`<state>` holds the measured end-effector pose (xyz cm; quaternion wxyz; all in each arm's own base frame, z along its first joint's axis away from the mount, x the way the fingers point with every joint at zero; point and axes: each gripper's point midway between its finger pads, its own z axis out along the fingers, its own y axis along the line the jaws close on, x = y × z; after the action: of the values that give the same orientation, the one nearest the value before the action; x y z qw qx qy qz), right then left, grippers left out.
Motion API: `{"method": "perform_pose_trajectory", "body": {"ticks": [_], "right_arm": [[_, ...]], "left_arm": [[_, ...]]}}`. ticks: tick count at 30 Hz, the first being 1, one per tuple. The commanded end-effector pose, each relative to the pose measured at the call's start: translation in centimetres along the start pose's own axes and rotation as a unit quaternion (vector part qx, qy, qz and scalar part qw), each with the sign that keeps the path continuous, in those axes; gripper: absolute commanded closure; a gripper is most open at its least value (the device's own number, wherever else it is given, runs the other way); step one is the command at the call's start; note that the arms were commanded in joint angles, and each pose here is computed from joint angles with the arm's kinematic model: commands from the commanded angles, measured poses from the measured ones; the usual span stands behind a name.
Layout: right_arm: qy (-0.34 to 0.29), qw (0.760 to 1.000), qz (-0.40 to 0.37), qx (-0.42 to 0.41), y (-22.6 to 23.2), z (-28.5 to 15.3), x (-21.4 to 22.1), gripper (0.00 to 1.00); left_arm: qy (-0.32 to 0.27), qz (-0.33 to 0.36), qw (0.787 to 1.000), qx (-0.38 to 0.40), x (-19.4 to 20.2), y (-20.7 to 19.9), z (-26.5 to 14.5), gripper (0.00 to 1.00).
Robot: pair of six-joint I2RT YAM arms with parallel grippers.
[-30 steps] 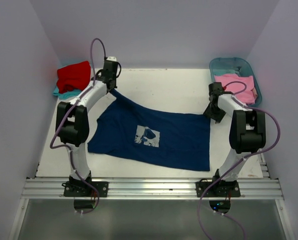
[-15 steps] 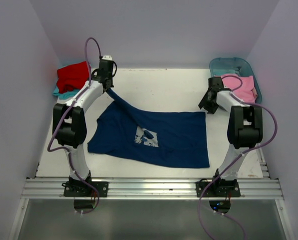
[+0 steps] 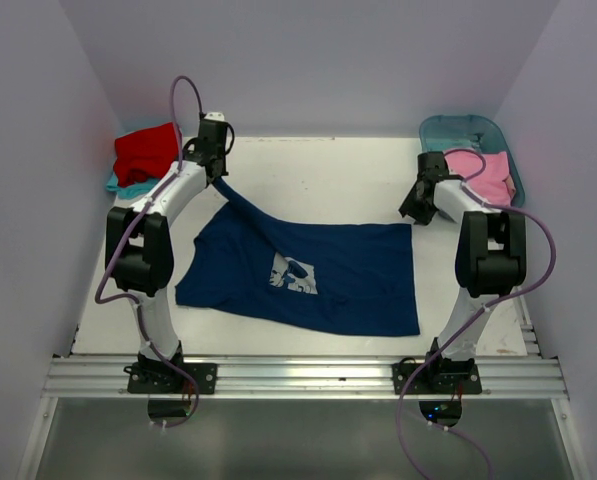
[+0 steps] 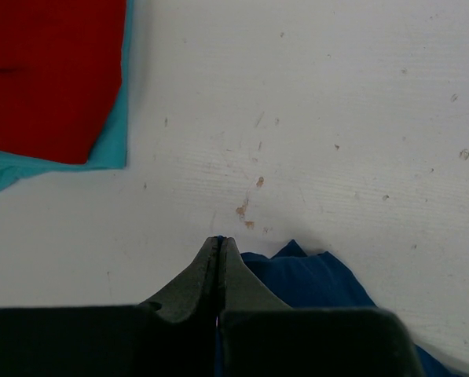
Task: Fold and stack the t-shirts
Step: Grap the side of the flattened tshirt furthest away from the robot with both arms, then fold the other side of the tshirt into a rectangle
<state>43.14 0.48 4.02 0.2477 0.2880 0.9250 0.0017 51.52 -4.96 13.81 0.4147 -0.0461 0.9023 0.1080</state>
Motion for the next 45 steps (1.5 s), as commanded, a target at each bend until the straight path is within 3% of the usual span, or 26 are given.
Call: {"method": "perform_pose_trajectory", "body": {"ticks": [1, 9, 12, 13, 14, 15, 32, 45], "right_arm": [[0.008, 1.000, 0.006, 0.025, -1.2, 0.8, 0.7, 0.59], [0.027, 0.999, 0.014, 0.030, -1.8, 1.8, 2.7, 0.61], [0.028, 0.999, 0.014, 0.032, -2.0, 1.9, 3.0, 0.75], [0.028, 0.999, 0.013, 0.029, -1.9, 2.0, 3.0, 0.91], [0.026, 0.999, 0.013, 0.027, -1.8, 2.0, 2.8, 0.99], [0.025, 0.999, 0.014, 0.026, -1.7, 1.9, 2.7, 1.00], [-0.084, 0.996, -0.001, -0.012, 3.0, -3.2, -7.9, 1.00], [-0.104, 0.994, -0.010, 0.005, 2.5, -3.5, -9.0, 1.00]], "left_arm": [[-0.008, -0.012, 1.000, 0.001, -0.7, 0.3, -0.4, 1.00], [-0.005, -0.012, 1.000, 0.000, -0.4, 0.2, -0.1, 1.00], [-0.002, -0.011, 1.000, 0.001, -0.2, 0.1, 0.1, 1.00], [0.002, -0.010, 1.000, 0.002, 0.0, 0.0, 0.2, 1.00], [0.002, -0.010, 1.000, 0.002, 0.0, 0.0, 0.2, 1.00], [0.001, -0.010, 1.000, 0.003, -0.1, 0.0, 0.2, 1.00], [-0.005, -0.016, 1.000, 0.002, -1.7, -0.6, 1.9, 1.00], [-0.013, -0.043, 0.999, 0.002, -3.7, 1.1, 3.7, 1.00]]}}
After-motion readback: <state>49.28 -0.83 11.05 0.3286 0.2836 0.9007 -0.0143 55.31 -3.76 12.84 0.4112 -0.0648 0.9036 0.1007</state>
